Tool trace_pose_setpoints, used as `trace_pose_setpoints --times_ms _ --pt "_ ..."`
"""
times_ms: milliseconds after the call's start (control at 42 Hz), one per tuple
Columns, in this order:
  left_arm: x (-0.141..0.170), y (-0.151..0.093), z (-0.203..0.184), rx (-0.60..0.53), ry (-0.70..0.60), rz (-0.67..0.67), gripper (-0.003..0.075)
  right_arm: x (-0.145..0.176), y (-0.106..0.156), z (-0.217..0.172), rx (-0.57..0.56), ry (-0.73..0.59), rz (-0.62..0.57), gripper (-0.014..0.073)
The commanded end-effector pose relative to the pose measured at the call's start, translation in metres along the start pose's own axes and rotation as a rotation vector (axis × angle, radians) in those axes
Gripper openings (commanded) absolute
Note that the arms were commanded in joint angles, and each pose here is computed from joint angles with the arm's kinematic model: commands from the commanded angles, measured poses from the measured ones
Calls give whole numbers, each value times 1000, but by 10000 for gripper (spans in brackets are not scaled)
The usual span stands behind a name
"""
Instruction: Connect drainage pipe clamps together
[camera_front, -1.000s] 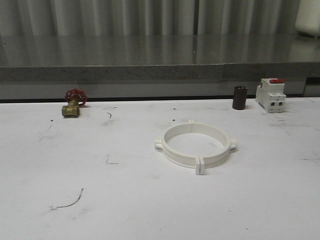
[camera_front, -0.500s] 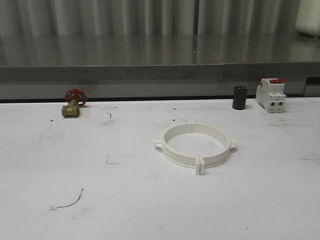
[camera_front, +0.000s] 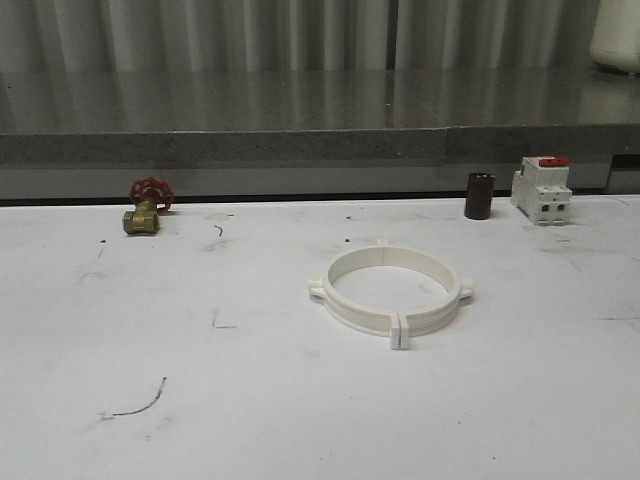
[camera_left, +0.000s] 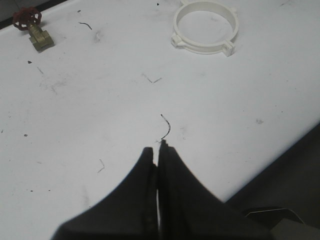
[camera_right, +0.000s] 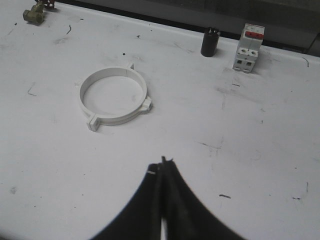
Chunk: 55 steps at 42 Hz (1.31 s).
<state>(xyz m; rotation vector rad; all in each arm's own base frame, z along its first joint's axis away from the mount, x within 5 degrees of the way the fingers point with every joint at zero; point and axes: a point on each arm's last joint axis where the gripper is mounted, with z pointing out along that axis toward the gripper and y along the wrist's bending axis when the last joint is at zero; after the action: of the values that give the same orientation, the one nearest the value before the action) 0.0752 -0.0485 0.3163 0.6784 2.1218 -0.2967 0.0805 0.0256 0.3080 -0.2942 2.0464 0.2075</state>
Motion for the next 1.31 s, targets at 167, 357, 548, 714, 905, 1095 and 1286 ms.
trace_pose_setpoints --times_ms 167,357,548,714,905,1095,1286 --pt "31 15 -8 -242 -294 -86 -20 -13 -1 -4 13 -94 -11 -120" --pt "74 20 7 -448 -550 -119 -20 -13 -1 -4 13 -94 -11 -120" --pt "105 22 23 -552 -666 -140 -20 -13 -1 -4 12 -93 -11 -120" --pt "115 23 33 -549 -641 -149 -20 -13 -1 -4 12 -88 -11 -120" --pt "117 23 35 -551 -647 -147 -20 -12 -1 -4 12 -86 -11 -120" --pt "117 23 35 -551 -647 -147 -20 -12 -1 -4 12 -86 -11 -120" --pt "117 23 35 -551 -647 -147 -21 -12 -1 -4 12 -86 -11 -120"
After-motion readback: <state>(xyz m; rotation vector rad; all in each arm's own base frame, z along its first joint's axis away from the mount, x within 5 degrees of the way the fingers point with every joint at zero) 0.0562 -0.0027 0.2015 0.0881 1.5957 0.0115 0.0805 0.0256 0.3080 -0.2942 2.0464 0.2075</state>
